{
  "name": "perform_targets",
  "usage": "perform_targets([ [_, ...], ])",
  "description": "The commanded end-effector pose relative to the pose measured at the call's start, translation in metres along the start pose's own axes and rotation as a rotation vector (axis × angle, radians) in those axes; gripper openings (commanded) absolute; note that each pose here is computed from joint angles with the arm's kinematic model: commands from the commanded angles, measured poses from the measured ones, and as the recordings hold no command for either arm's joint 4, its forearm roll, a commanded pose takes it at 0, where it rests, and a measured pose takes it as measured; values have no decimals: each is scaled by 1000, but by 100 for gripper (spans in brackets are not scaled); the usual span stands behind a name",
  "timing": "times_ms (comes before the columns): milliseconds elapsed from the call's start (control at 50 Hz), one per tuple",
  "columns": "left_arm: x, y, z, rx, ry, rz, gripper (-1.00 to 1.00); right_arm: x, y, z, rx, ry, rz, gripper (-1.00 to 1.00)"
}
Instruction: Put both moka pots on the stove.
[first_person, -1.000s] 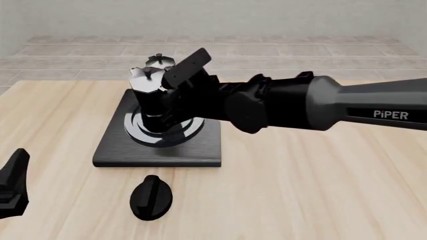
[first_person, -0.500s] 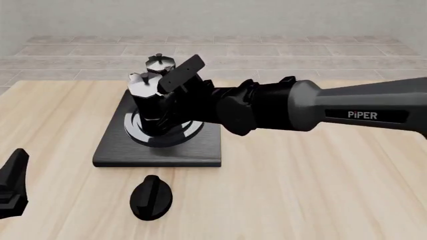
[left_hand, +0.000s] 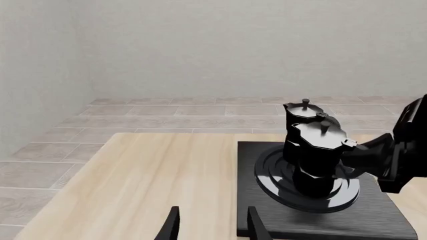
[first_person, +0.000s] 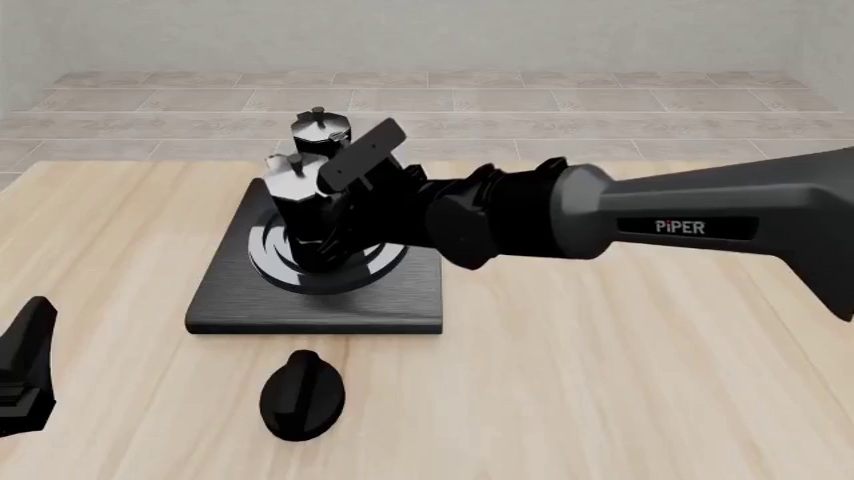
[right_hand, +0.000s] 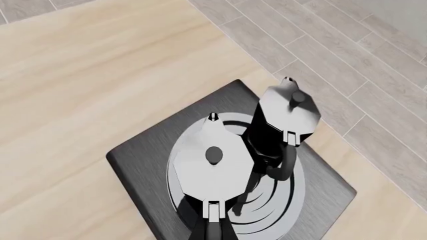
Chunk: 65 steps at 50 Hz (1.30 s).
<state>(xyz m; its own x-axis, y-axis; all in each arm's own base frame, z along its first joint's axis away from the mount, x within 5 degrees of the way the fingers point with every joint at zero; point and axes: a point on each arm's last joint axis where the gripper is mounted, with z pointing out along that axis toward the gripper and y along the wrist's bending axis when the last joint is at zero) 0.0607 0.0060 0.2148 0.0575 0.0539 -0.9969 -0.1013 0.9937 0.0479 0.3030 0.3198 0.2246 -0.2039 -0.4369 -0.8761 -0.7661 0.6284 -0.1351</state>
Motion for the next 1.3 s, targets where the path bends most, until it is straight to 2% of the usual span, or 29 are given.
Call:
perform_targets([
  [20,0,0,0,-2,0,-2,100,-10,-2,0,8,-42,16,-100],
  [580,1,0,0,-6,1,-5,100,4,-4,14,9,11,61,-100],
  [1260,0,1,0,-11,-1,-7,100,5,-1,18,-1,33,63,-100],
  [1280,0,1,0,-11,-1,-7,100,5,2,18,-5,34,60,100],
  [1300,0,1,0,-11,-1,-7,100,6,2,19,-6,36,62,100],
])
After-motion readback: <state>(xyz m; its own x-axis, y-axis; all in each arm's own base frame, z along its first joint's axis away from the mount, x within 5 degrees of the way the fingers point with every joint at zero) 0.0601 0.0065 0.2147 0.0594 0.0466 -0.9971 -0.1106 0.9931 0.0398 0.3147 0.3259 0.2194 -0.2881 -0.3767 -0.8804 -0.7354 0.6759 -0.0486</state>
